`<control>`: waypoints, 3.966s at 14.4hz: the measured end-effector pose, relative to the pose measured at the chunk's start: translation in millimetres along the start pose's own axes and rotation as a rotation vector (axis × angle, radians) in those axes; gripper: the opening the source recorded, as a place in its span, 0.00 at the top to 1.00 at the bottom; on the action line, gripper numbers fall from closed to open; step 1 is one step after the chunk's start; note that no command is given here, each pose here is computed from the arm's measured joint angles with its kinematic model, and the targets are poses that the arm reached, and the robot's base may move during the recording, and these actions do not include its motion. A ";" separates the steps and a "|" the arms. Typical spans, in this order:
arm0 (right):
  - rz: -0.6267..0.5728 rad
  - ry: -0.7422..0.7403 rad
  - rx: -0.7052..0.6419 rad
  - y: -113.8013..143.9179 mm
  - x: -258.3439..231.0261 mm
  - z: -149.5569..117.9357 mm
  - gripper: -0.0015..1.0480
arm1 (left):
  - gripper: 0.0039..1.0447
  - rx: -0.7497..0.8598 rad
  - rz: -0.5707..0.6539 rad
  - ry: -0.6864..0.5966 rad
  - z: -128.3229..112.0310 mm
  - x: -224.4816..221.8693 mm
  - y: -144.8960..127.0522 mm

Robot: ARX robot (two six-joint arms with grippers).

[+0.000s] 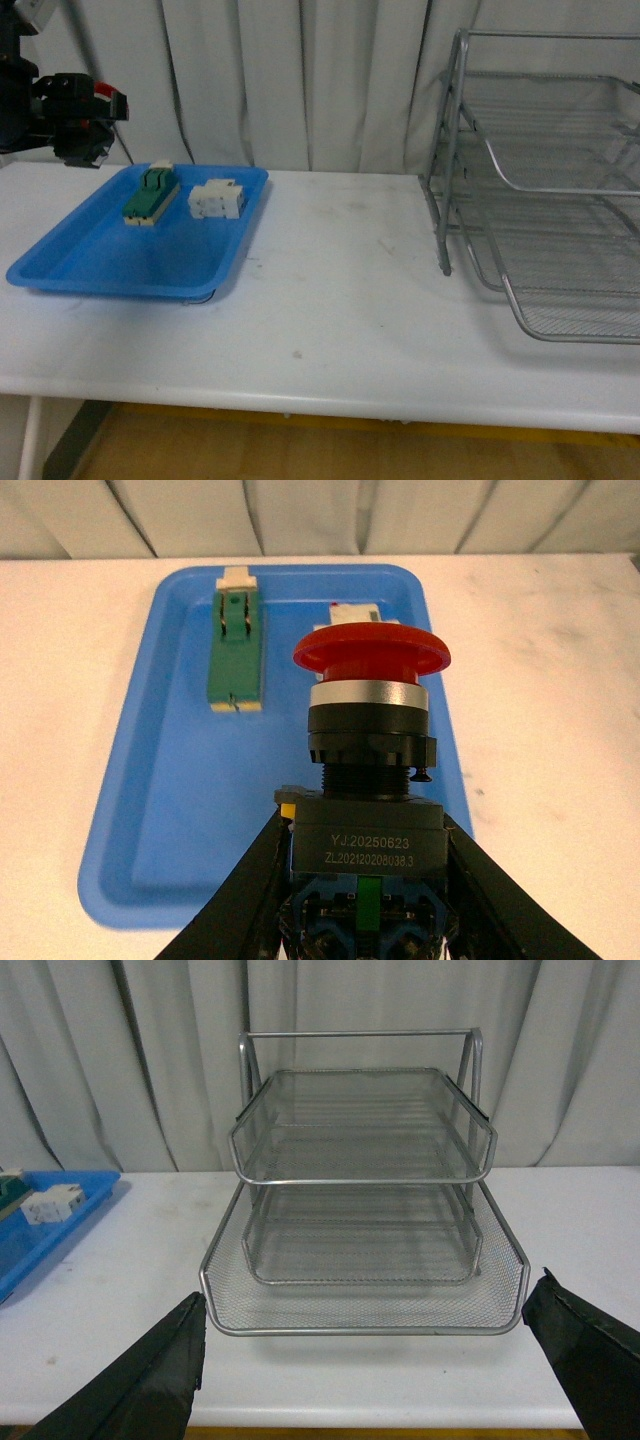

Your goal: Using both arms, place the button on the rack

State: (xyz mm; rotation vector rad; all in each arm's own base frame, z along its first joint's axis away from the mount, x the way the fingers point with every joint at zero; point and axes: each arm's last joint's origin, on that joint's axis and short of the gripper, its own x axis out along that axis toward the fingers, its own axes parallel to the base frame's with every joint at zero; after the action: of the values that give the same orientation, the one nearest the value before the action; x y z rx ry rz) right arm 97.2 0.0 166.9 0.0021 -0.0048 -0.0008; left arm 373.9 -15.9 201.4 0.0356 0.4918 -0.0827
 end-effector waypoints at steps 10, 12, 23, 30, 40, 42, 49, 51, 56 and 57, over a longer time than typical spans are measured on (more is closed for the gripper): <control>0.001 0.001 0.000 0.0 0.0 -0.1 0.06 | 0.66 -0.027 0.032 -0.048 -55.0 -102.4 -26.3; 0.001 0.002 0.000 0.0 0.0 -0.1 0.06 | 0.66 -0.034 0.042 -0.034 -57.6 -99.0 -27.9; 0.000 0.000 0.000 0.0 0.0 0.0 0.06 | 0.66 -0.026 0.024 -0.029 -59.7 -95.2 -32.9; -0.003 0.000 0.000 -0.1 0.0 0.0 0.06 | 0.66 0.038 -0.111 -0.081 6.4 -44.5 -86.6; -0.002 0.000 0.000 -0.1 0.0 0.0 0.06 | 0.66 0.329 -0.433 0.235 -38.2 58.1 -234.4; -0.003 0.000 0.000 -0.1 0.0 0.0 0.06 | 0.66 0.316 -0.413 0.246 -34.3 70.6 -230.1; -0.002 0.000 0.000 -0.1 0.0 0.0 0.06 | 0.11 0.271 -0.428 0.213 -29.6 55.3 -226.2; -0.002 0.000 0.000 -0.1 0.0 0.0 0.06 | 0.06 0.254 -0.436 0.154 -17.8 36.6 -221.9; -0.002 0.000 0.000 -0.1 0.0 0.0 0.06 | 0.06 0.226 -0.387 -0.010 -8.5 -13.9 -198.1; -0.002 0.000 0.000 -0.1 0.0 0.0 0.06 | 0.06 0.231 -0.350 -0.044 -10.4 -26.5 -188.5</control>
State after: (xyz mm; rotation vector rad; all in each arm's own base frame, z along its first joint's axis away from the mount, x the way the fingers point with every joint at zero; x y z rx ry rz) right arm 97.2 -0.1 166.8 0.0021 -0.0044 -0.0030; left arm 329.2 -201.3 202.1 0.1735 0.4387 -0.4819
